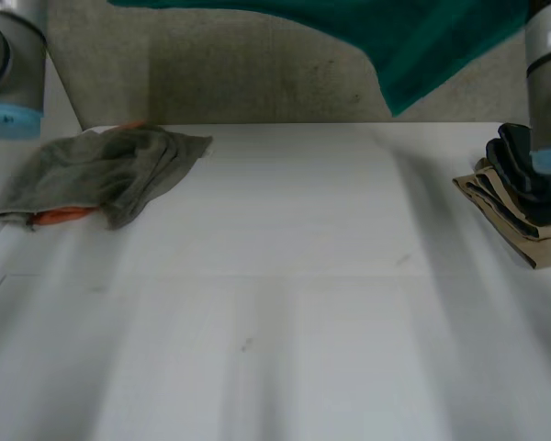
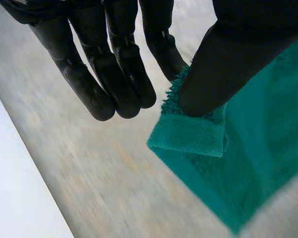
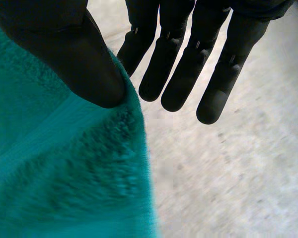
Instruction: Fold the laundry.
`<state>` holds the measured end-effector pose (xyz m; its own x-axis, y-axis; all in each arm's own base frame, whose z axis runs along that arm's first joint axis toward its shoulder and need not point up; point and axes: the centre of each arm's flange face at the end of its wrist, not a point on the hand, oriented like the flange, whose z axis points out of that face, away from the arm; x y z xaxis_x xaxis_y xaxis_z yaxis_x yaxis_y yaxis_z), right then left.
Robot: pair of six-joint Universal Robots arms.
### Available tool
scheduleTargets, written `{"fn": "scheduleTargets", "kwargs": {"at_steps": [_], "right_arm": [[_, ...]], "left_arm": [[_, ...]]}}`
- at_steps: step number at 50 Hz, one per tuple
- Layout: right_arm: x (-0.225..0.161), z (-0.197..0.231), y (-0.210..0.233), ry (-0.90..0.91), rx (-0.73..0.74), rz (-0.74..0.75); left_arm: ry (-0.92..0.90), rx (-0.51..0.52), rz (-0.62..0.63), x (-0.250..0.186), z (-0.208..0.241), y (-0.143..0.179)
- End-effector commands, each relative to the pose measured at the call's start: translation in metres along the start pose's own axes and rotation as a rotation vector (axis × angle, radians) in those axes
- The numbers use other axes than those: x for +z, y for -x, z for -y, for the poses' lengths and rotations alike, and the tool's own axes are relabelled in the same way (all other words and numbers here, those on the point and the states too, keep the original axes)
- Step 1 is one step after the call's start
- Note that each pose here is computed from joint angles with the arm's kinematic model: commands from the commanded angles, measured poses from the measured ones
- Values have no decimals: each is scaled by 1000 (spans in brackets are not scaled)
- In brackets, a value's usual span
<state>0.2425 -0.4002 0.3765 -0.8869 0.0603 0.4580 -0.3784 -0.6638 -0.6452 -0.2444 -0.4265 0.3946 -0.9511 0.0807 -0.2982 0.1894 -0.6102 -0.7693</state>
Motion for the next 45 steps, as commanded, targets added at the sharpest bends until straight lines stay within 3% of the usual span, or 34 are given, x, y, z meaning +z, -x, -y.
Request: {"fn": "scheduleTargets", "kwargs": {"at_steps": [1, 8, 13, 19, 27, 32, 37, 45], "right_arm": [[-32, -52, 35, 224, -6, 158], [-91, -108, 66, 491, -27, 344], [-127, -124, 69, 642, -60, 438], [-162, -118, 56, 814, -106, 562], [-212, -87, 2, 1077, -223, 787], [-234, -76, -11, 1079, -314, 932], [-233, -74, -5, 1008, -336, 954], [-194, -92, 20, 865, -298, 767]], "left_arm": [[236, 2, -75, -39, -71, -23], [461, 46, -208, -97, -128, -53], [596, 119, -310, -134, -139, -61], [801, 213, -466, -182, -127, -59], [1099, 295, -736, -255, -88, -41], [1180, 300, -855, -279, -71, -36], [1180, 313, -874, -275, -66, -36], [1053, 283, -716, -222, -75, -42]]}}
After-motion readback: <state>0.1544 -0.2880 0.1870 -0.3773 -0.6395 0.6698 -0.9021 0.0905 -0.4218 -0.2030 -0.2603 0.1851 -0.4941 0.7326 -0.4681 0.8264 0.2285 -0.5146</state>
